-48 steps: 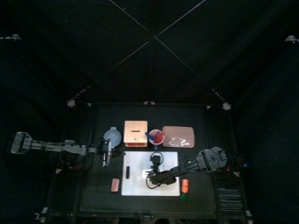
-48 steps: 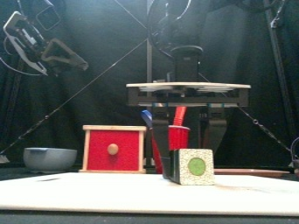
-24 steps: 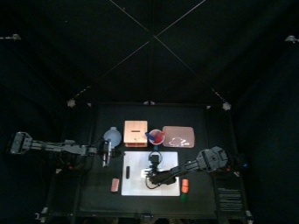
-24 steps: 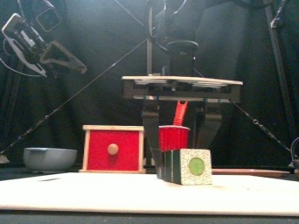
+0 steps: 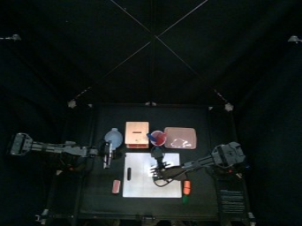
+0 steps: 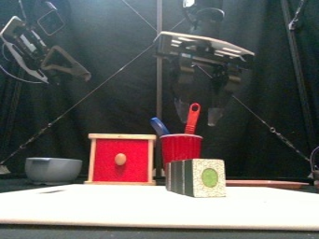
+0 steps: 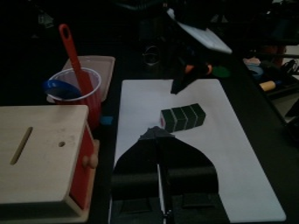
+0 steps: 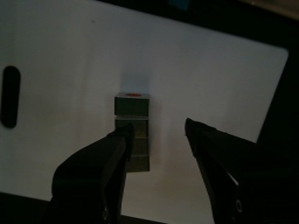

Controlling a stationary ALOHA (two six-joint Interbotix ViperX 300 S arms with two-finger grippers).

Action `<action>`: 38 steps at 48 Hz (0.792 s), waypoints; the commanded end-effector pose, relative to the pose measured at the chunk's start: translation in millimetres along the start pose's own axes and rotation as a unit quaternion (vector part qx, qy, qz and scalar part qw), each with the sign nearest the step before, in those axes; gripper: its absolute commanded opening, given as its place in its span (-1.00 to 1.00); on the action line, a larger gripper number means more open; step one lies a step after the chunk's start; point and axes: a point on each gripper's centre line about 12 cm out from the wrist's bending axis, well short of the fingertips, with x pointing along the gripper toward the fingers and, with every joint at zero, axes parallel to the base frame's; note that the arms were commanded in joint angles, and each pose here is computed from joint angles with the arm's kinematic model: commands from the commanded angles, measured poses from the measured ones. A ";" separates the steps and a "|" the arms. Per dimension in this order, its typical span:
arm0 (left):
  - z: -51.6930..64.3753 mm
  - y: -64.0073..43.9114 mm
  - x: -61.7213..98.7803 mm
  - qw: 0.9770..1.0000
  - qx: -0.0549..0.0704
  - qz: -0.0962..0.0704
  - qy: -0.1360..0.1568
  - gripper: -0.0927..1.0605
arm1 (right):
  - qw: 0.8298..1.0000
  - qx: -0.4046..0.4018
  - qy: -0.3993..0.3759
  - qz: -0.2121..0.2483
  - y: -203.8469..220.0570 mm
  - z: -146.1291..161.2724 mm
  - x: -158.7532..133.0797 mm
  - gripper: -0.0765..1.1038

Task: Place sushi on board then cut the sushi with the knife then place the pieces on the plate
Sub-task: Pick knife at handle with right hand

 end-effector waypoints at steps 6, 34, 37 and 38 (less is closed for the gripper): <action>6.0 1.5 1.0 1.000 -0.002 0.003 -0.008 -0.88 | 0.997 -0.050 -0.011 0.060 -25.2 53.3 -48.1 0.56; 6.0 10.3 0.8 1.000 -0.016 0.022 -0.009 -0.88 | 0.957 -0.269 0.048 0.096 -94.3 156.3 -79.1 0.56; 6.0 11.3 0.7 0.999 -0.020 0.025 -0.009 -0.88 | 0.954 -0.282 0.056 0.091 -97.2 164.8 -76.7 0.56; 6.0 11.7 0.7 0.999 -0.022 0.026 -0.009 -0.88 | 0.952 -0.286 0.060 0.089 -98.3 167.3 -75.5 0.56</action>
